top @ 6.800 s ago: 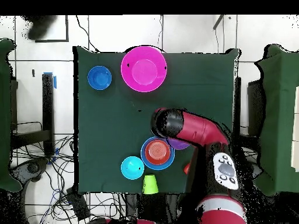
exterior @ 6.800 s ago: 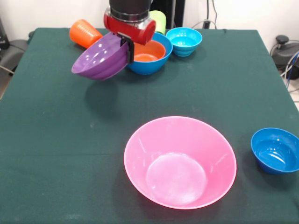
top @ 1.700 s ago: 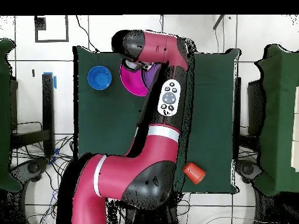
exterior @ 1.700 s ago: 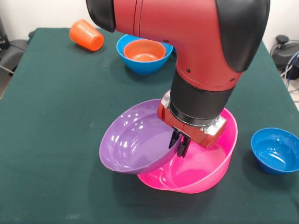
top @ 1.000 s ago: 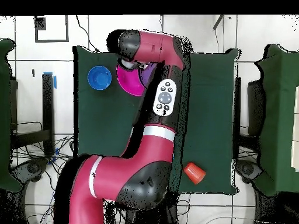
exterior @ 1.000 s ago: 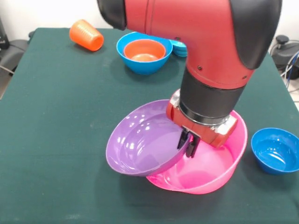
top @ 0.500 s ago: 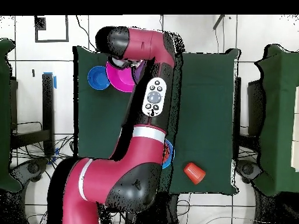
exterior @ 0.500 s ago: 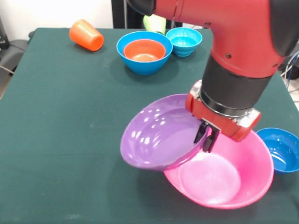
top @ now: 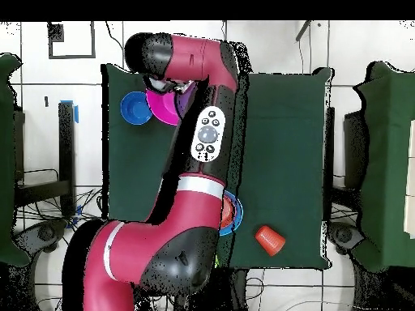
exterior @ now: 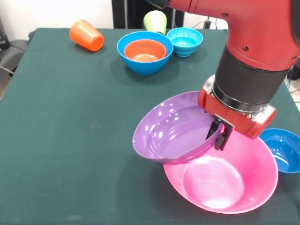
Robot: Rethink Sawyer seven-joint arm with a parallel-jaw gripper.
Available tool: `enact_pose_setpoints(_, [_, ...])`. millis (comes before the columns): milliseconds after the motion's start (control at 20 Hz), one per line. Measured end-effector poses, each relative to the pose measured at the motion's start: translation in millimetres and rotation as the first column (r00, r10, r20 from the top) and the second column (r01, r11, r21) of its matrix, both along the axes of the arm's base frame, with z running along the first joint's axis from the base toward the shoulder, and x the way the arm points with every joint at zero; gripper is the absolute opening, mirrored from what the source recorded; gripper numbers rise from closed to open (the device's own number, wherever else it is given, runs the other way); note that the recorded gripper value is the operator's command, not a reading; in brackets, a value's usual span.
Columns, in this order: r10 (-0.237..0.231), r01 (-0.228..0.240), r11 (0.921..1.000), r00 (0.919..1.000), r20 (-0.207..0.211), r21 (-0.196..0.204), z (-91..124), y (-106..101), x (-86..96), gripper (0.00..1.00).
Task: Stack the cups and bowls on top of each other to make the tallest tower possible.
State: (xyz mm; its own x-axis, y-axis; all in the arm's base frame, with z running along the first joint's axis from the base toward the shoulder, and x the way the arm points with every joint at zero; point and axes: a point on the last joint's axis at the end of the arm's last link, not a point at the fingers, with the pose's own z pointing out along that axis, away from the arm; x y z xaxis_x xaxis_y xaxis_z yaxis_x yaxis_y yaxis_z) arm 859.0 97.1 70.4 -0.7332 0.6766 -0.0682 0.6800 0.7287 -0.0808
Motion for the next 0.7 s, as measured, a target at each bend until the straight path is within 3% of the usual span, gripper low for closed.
enact_pose_setpoints(700, [-0.03,0.03,0.9995,0.9995,0.01,-0.013,8,17,-0.2,0.0])
